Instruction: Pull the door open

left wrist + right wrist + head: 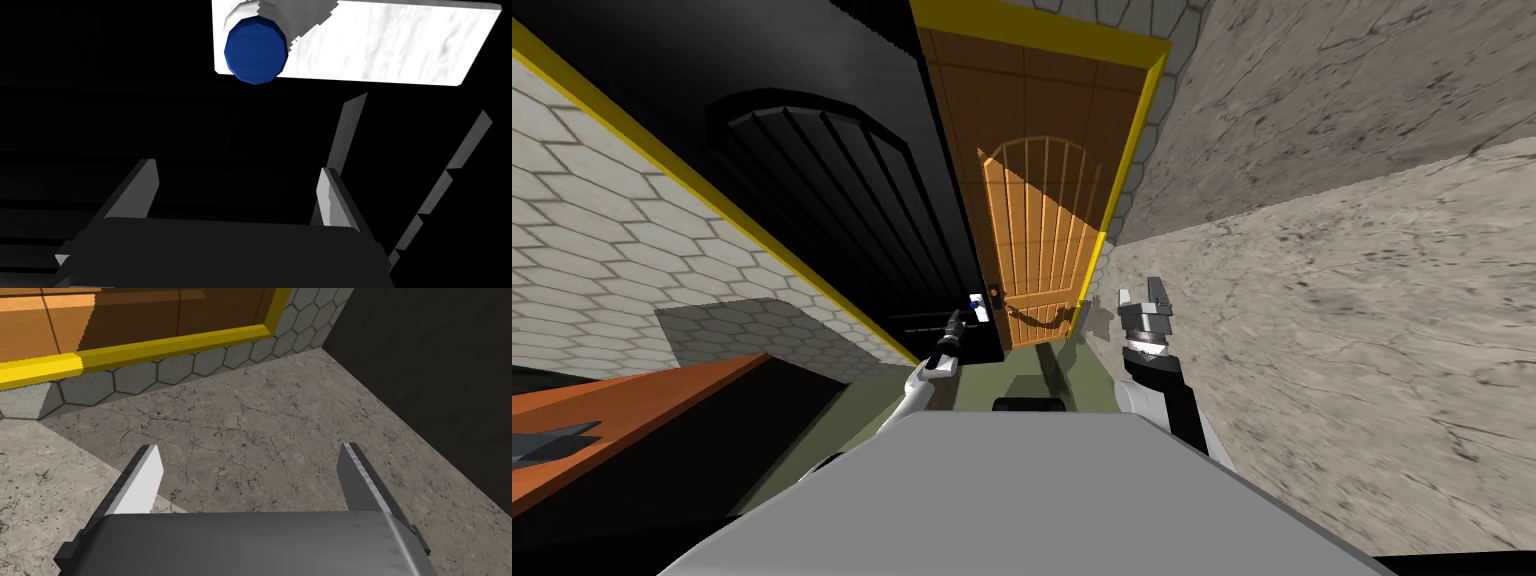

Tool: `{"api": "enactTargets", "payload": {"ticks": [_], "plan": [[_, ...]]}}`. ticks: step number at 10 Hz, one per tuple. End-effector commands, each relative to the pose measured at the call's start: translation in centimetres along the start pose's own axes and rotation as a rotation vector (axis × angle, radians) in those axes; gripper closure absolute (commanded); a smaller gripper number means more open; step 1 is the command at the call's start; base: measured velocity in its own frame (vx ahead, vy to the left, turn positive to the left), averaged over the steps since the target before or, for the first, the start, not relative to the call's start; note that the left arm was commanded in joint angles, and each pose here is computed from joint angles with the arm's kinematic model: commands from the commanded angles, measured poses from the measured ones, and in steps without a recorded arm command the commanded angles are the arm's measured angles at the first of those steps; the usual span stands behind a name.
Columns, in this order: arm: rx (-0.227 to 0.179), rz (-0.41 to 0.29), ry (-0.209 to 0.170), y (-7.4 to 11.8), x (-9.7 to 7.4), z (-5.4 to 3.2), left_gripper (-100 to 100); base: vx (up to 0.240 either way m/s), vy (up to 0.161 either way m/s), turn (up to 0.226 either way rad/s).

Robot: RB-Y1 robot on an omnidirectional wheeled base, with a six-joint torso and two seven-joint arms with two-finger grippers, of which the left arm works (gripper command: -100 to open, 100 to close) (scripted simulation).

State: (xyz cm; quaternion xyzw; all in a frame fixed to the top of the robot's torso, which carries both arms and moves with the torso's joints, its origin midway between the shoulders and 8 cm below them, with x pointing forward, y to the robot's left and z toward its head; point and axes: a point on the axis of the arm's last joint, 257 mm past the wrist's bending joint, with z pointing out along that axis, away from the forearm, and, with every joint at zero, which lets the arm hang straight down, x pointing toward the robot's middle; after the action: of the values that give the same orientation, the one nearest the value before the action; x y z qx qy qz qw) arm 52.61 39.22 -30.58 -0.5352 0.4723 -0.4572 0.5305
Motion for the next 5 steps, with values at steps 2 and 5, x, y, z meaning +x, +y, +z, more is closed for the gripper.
{"api": "enactTargets", "payload": {"ticks": [2,5], "plan": [[0.002,0.001,-0.007,0.0,-0.3,0.1,-100,0.199,0.057,-0.028],[0.014,-0.002,0.003,-0.4,0.5,0.7,-100,0.214,-0.035,-0.088]]}}
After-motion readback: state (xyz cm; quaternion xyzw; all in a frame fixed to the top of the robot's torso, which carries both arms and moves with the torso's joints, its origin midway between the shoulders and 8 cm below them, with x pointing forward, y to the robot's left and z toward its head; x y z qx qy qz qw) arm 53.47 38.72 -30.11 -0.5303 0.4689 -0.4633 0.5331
